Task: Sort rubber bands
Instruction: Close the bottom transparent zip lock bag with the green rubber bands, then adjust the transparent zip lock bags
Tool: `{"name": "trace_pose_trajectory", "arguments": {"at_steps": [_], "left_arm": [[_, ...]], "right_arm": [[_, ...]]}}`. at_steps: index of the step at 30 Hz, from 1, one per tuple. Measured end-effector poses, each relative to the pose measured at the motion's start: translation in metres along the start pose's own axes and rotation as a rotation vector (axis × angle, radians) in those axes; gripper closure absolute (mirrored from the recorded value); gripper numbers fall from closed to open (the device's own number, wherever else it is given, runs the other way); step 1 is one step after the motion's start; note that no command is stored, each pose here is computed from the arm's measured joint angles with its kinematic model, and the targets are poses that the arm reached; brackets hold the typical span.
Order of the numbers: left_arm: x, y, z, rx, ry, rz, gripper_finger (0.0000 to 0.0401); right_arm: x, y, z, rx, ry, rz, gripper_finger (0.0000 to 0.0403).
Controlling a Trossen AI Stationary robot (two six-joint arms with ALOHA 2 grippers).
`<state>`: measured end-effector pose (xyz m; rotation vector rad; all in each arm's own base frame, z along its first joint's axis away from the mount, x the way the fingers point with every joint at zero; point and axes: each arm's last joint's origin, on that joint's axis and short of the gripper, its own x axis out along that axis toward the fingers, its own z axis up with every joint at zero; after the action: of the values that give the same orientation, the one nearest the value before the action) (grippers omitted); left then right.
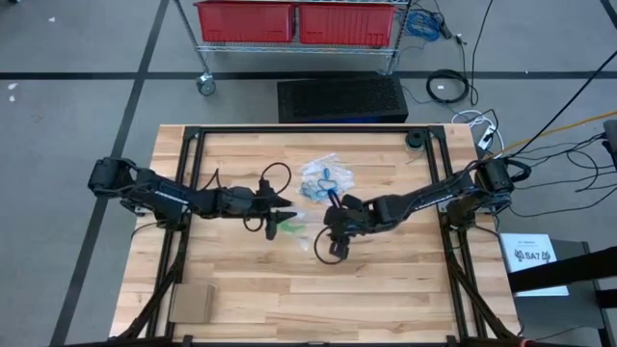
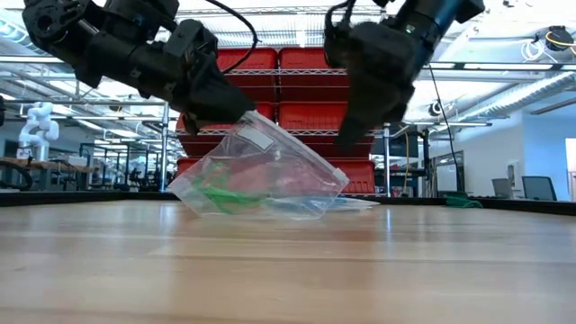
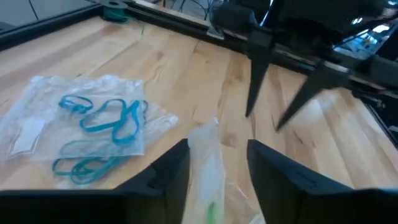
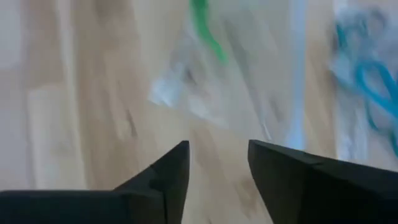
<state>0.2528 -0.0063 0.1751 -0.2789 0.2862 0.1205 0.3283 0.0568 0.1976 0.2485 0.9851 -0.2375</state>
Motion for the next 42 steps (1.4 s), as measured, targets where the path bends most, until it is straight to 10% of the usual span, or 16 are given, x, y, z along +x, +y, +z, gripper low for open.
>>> {"name": "trace_pose_trajectory", "arguments": {"at_steps": [6, 19, 32, 42], "left_arm": [[0.002, 0.002, 0.007, 0.000, -0.026, 0.009, 0.0210], [0.006, 0.015, 0.022, 0.059, -0.042, 0.068, 0.0205], [0.003, 0.023, 0.012, 0.062, 0.096, 0.118, 0.0205], [0.003, 0.025, 0.011, 0.091, 0.108, 0.148, 0.0205]], "right_arm": [[0.012, 0.005, 0.010, -0.020, -0.117, 0.009, 0.0252], [0.091, 0.015, -0.005, -0.026, -0.112, 0.048, 0.0395], [0.036, 0.019, -0.031, -0.139, 0.187, -0.017, 0.0402], [0.003, 0.007, -0.014, -0.143, 0.049, -0.114, 0.0374]]}}
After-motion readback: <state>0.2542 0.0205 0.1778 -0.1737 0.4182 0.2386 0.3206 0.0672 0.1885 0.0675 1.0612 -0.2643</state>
